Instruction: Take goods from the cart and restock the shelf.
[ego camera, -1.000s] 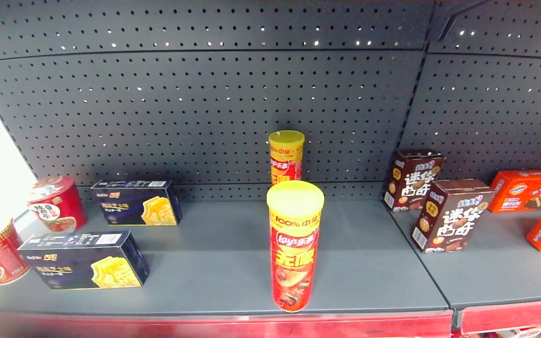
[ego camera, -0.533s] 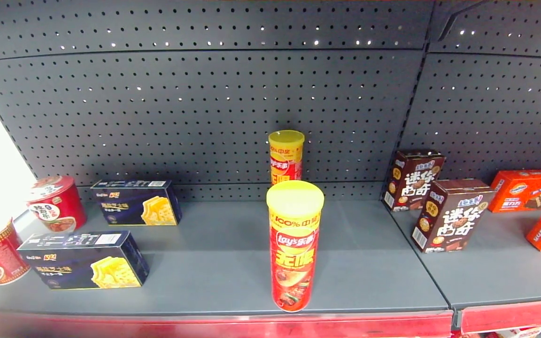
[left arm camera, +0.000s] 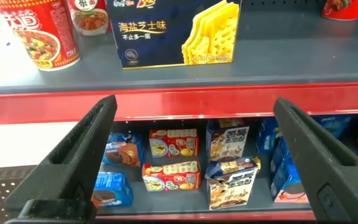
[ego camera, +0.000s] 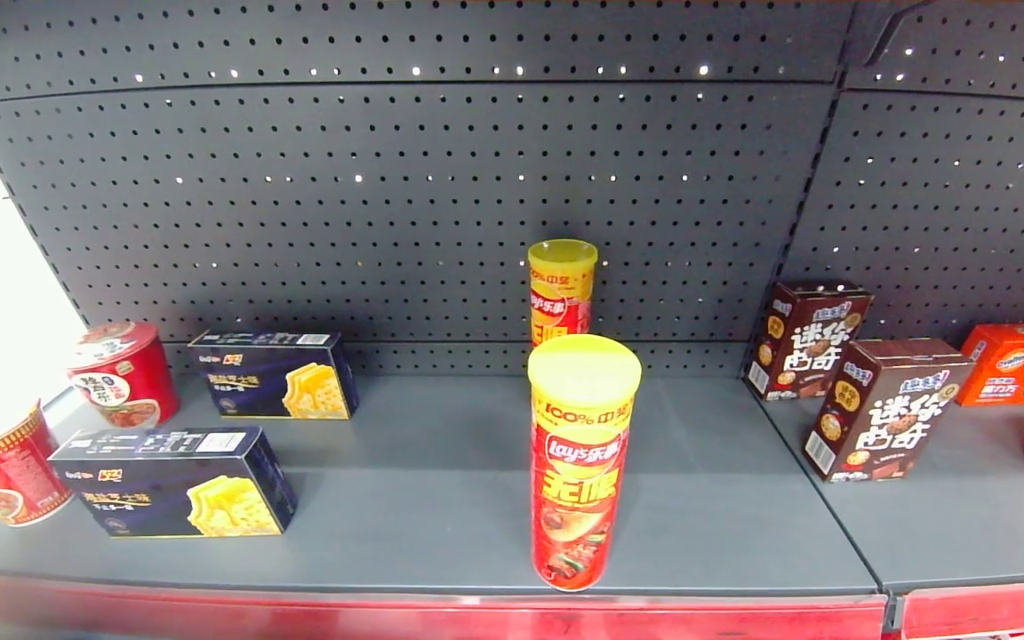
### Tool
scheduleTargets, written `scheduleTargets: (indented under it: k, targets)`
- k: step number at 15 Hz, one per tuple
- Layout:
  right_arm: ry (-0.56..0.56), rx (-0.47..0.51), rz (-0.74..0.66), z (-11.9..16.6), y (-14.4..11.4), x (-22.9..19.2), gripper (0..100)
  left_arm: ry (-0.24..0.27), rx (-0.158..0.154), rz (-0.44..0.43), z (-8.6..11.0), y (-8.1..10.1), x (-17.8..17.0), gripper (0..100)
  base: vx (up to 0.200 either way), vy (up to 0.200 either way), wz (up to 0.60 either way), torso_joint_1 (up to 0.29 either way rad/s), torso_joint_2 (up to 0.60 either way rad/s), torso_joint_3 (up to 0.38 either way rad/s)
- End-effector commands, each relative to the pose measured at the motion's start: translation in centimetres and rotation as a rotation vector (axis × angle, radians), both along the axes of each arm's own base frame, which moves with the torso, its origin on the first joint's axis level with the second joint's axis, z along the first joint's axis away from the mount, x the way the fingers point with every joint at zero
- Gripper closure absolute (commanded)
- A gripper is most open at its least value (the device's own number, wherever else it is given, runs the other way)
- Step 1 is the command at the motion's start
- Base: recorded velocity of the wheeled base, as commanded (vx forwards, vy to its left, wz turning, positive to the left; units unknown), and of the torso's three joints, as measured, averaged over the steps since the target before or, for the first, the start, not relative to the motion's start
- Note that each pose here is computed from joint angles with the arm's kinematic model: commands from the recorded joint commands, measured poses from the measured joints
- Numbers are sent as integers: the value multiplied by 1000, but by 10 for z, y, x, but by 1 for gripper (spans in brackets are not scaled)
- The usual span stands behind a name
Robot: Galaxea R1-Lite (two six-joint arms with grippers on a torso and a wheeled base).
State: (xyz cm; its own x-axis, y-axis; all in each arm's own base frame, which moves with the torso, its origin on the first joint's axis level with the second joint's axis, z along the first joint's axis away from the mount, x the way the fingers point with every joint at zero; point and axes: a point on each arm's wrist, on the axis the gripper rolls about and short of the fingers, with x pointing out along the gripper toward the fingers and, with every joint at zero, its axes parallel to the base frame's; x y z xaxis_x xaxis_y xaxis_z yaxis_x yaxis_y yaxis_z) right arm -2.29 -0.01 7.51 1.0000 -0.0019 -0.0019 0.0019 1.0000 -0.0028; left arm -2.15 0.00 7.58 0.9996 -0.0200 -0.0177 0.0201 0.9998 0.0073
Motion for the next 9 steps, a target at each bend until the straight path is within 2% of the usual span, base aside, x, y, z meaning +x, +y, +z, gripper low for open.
scheduleTargets:
  k: [1, 9]
  targets:
    - [3, -2, 0, 0, 0, 0, 0, -1, 0, 0, 0, 0, 0, 0, 0, 0, 0, 0, 0, 0]
    - [1, -2, 2, 0, 0, 0, 0, -1, -3, 0, 0, 0, 0, 0, 0, 0, 0, 0, 0, 0]
